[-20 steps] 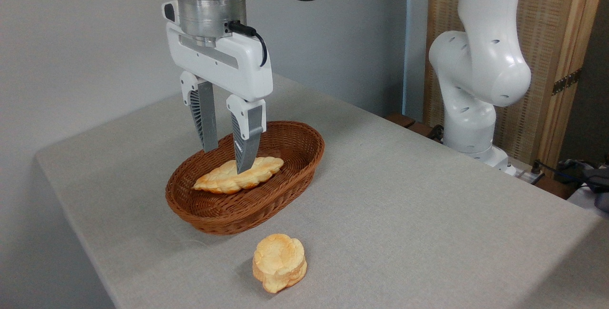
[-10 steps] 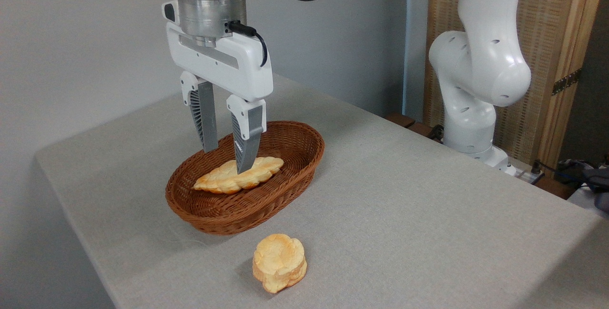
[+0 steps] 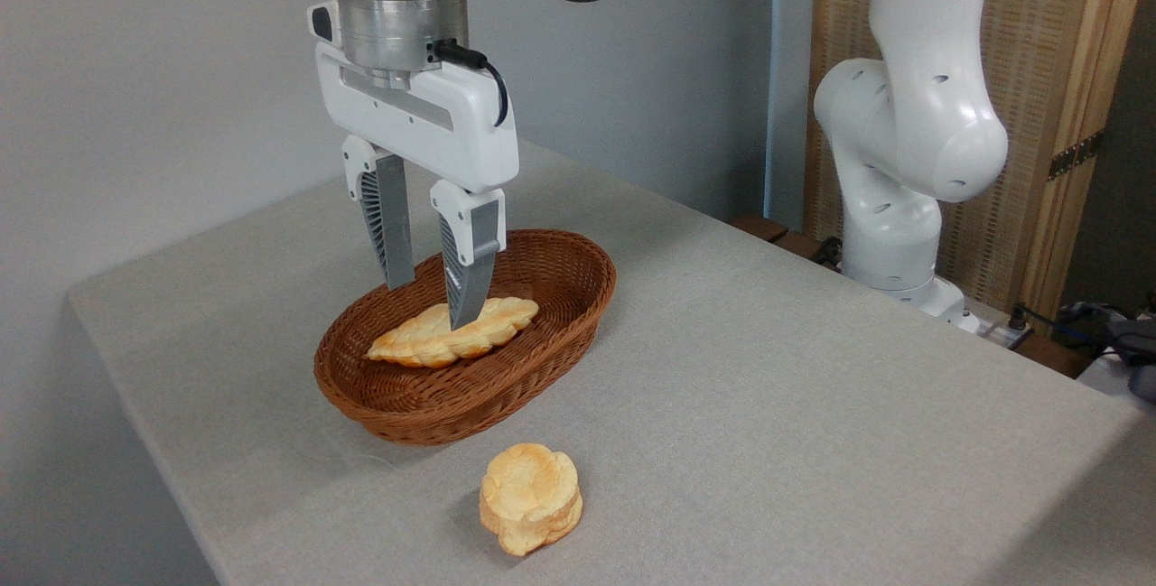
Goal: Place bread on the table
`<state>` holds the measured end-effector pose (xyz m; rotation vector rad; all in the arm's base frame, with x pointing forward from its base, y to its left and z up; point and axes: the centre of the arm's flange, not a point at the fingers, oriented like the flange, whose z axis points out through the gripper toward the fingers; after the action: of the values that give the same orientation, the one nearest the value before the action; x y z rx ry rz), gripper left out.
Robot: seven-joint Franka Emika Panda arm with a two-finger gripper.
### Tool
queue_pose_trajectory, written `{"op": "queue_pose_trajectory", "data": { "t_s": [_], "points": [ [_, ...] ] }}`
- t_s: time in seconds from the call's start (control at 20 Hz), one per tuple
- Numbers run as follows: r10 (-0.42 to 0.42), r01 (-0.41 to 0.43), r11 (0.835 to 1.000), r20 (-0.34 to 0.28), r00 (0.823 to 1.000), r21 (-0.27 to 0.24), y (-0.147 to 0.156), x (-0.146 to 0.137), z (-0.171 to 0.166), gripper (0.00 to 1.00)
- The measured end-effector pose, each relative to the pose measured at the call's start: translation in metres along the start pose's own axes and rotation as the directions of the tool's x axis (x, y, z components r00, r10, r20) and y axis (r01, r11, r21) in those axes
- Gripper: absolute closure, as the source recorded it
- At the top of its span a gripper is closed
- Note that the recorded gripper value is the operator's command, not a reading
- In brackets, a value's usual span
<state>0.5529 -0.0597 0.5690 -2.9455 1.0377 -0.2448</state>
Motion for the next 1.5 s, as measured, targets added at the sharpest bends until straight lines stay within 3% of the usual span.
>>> {"op": "queue_pose_trajectory", "data": {
  "t_s": [1.15,1.35,1.5],
  "points": [
    [0.006,-0.006,1.000,0.003,1.000,-0.003,0.003,0.002,0.001,0.00],
    [0.012,-0.012,0.999,-0.012,1.000,-0.044,0.016,0.010,0.006,0.00],
    [0.055,-0.055,0.995,0.001,0.998,-0.085,0.044,0.021,0.021,0.00]
  ]
}}
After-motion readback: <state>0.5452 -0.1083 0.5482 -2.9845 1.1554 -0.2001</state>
